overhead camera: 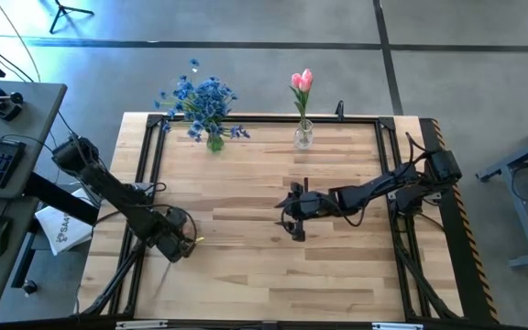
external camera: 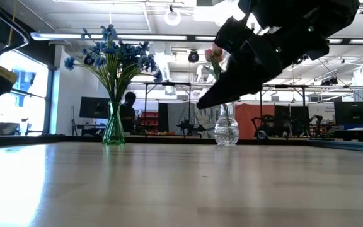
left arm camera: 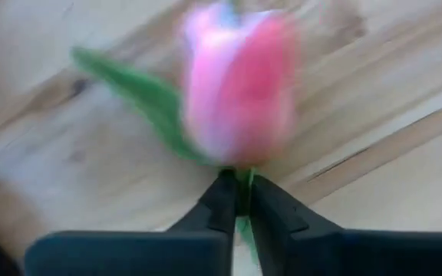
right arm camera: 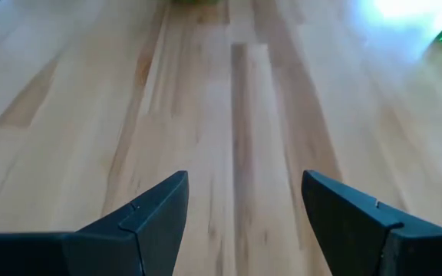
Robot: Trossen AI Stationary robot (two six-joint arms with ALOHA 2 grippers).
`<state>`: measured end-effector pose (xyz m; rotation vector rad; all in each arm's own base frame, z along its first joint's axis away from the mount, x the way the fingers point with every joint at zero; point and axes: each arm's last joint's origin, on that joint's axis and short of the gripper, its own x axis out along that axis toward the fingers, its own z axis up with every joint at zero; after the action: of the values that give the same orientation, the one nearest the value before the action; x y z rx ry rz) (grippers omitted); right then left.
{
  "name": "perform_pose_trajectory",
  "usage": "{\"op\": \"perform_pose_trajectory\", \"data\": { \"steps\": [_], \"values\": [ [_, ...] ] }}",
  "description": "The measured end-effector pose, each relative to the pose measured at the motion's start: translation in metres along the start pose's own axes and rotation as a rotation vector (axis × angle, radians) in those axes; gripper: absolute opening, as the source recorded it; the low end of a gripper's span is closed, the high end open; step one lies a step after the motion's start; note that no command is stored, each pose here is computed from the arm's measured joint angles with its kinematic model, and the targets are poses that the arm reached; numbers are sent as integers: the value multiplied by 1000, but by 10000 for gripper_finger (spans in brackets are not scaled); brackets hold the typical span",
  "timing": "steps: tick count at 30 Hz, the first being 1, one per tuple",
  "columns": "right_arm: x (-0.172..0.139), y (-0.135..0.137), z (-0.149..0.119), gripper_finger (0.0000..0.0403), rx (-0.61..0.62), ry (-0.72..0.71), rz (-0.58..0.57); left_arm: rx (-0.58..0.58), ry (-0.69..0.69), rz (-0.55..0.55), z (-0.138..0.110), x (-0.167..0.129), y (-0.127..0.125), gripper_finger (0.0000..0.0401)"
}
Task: Sort flowers into vase by color
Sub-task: Put the pink tulip into the transparent vase
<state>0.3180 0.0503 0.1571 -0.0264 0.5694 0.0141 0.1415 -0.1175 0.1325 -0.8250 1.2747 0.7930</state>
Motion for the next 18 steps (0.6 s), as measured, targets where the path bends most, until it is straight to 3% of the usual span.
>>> {"op": "perform_pose_trajectory", "data": {
  "steps": [7, 12, 18],
  "values": [
    [0, 13, -2, 249, -20, 7, 68, 89, -306, -171, 9, -12, -23, 9],
    [12, 24, -4, 249, -32, -80, 103, 269, -549, -309, 20, -29, -50, 3],
    [40, 34, -22, 249, -40, -192, 189, 492, -854, -340, 36, -45, -73, 3]
  ]
}}
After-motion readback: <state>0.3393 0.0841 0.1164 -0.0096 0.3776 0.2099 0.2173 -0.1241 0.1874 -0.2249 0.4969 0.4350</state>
